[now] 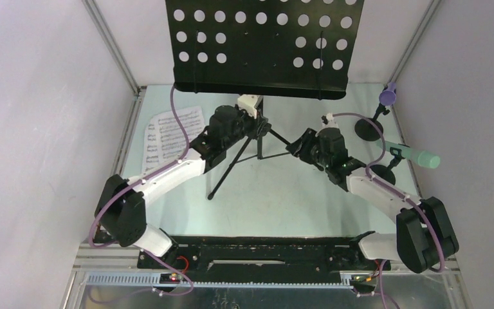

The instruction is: Pack up the instrument practice props

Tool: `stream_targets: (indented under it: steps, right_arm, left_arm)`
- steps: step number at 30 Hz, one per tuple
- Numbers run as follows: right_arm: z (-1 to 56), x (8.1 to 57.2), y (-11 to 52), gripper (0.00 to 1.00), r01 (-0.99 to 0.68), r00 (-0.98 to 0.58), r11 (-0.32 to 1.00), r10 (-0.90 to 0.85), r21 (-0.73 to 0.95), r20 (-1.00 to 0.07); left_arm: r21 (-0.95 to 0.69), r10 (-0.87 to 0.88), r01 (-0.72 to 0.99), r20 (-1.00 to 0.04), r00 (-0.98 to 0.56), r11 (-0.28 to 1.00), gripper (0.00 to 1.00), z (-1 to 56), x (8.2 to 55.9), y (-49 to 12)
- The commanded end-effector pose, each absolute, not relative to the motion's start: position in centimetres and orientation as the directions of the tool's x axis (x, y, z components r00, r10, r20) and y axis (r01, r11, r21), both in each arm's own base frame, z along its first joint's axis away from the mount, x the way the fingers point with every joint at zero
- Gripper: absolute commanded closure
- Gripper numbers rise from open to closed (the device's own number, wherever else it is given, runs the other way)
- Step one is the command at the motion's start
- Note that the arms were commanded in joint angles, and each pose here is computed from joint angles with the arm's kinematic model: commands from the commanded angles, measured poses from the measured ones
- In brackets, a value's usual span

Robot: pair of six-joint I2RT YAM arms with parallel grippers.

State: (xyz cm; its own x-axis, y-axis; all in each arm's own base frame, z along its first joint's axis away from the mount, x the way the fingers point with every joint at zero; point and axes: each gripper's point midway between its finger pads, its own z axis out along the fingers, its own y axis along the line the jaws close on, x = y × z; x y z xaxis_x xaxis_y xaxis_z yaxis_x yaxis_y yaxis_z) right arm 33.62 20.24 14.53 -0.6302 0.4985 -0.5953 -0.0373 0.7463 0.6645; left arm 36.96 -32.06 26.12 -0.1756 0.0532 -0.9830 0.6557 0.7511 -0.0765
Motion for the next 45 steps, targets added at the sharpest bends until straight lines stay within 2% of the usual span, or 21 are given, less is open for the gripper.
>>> stream_targets:
  steps: [1, 7, 10, 18, 21, 24, 27, 30, 38, 43, 45]
  right_arm:
    - [19.2, 39.0, 17.6, 0.52, -0.063, -0.461, 0.761, 0.552, 0.646, -0.695]
    - [19.7, 40.8, 19.1, 0.51, -0.156, -0.505, 0.751, 0.498, 0.642, -0.705]
    - [19.4, 41.0, 19.8, 0.51, -0.183, -0.536, 0.752, 0.464, 0.634, -0.705]
    - [20.8, 38.5, 19.1, 0.50, -0.197, -0.496, 0.786, 0.436, 0.586, -0.751]
    - [21.5, 37.3, 19.3, 0.49, -0.234, -0.501, 0.773, 0.424, 0.590, -0.754]
    - [21.7, 36.3, 19.6, 0.49, -0.263, -0.523, 0.758, 0.408, 0.597, -0.748]
    - [21.8, 35.6, 19.7, 0.48, -0.274, -0.536, 0.755, 0.395, 0.596, -0.747]
    - [22.1, 35.1, 19.5, 0.48, -0.281, -0.535, 0.755, 0.389, 0.592, -0.750]
    - [22.5, 33.7, 19.0, 0.48, -0.285, -0.534, 0.762, 0.377, 0.581, -0.757]
    - [22.7, 32.8, 18.4, 0.48, -0.282, -0.534, 0.774, 0.365, 0.567, -0.763]
    - [22.9, 32.5, 18.2, 0.48, -0.284, -0.532, 0.776, 0.361, 0.563, -0.766]
  left_arm:
    - [-0.191, 0.020, 0.674, -0.956, -0.291, 0.714, 1.00, 25.2, 33.5, -32.5]
    - [-0.200, 0.037, 0.669, -0.946, -0.322, 0.715, 0.99, 24.4, 33.6, -32.8]
    - [-0.169, 0.059, 0.652, -0.948, -0.312, 0.739, 0.95, 24.2, 34.1, -32.2]
    - [-0.110, 0.077, 0.716, -0.972, -0.223, 0.690, 0.61, 26.1, 35.6, -31.5]
    - [-0.044, 0.099, 0.763, -0.985, -0.140, 0.645, 0.54, 27.0, 35.4, -31.5]
    - [0.058, 0.096, 0.801, -0.995, 0.001, 0.596, 0.43, 28.2, 35.0, -31.2]
    - [0.119, 0.042, 0.836, -0.993, 0.114, 0.536, 0.42, 29.5, 34.2, -31.0]
    - [0.138, 0.005, 0.871, -0.988, 0.154, 0.472, 0.42, 30.1, 34.1, -30.9]
    - [0.148, -0.040, 0.955, -0.986, 0.163, 0.256, 0.44, 31.4, 34.4, -31.8]
    - [0.137, -0.038, 0.977, -0.989, 0.145, 0.163, 0.44, 30.8, 34.6, -32.5]
    - [0.125, -0.028, 0.979, -0.991, 0.131, 0.162, 0.44, 30.4, 35.1, -32.7]
